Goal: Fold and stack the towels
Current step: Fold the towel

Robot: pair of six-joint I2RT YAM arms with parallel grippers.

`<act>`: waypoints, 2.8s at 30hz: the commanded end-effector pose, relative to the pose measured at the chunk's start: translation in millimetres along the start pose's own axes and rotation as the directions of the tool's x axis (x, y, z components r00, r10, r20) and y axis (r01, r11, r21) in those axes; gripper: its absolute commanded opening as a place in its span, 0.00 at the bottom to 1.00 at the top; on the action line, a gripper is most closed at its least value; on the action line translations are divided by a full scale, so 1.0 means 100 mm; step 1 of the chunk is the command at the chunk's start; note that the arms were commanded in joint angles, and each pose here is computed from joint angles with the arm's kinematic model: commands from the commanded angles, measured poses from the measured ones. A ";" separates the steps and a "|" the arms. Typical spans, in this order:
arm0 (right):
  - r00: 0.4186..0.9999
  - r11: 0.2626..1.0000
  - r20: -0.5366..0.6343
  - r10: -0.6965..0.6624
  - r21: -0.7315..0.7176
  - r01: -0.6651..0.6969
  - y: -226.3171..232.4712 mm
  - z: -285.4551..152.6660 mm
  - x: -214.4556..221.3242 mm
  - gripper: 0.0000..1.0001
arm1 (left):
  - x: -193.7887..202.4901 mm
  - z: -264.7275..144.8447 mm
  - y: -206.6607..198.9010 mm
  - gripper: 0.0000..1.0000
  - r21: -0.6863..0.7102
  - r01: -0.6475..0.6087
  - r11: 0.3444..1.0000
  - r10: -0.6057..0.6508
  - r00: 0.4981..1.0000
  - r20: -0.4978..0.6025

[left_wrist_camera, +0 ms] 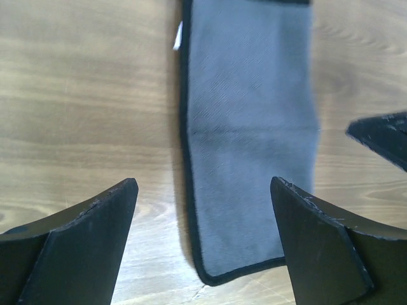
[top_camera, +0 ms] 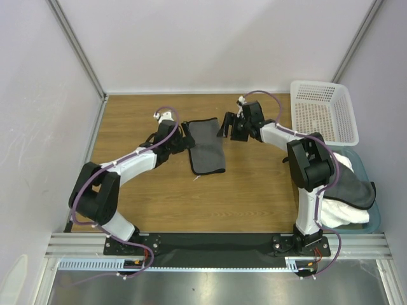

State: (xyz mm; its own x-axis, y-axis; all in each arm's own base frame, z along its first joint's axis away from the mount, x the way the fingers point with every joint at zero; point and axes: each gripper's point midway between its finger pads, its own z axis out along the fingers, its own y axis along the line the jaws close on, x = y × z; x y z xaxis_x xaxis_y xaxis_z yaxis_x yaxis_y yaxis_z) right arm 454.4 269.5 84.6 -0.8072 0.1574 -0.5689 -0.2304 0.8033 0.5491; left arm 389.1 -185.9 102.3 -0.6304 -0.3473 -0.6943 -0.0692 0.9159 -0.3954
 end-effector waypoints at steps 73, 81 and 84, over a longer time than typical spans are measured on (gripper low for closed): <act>0.992 0.968 -0.034 0.120 0.224 -0.109 -0.07 -1.02 1.21 0.43 | -0.40 -0.05 -0.75 0.51 0.244 -0.338 0.909 0.299 0.937 0.183; 0.993 0.970 -0.064 0.097 0.230 -0.080 -0.12 -0.90 1.32 0.41 | -0.02 0.60 -0.76 0.41 0.267 -0.265 0.927 0.255 0.964 0.072; 0.994 0.957 -0.077 0.078 0.287 -0.052 -0.27 -0.85 1.37 0.41 | 0.19 0.69 -0.60 0.39 0.224 -0.224 0.949 0.229 0.973 0.003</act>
State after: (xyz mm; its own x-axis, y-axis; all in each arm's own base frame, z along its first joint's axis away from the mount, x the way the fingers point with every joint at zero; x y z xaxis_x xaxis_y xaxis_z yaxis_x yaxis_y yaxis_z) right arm 293.7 221.7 49.7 -0.8743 0.1894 -0.4469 -0.0147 0.9100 0.4144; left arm 425.8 -251.1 62.9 -0.6378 -0.0624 -0.7677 0.2667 0.9171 -0.2962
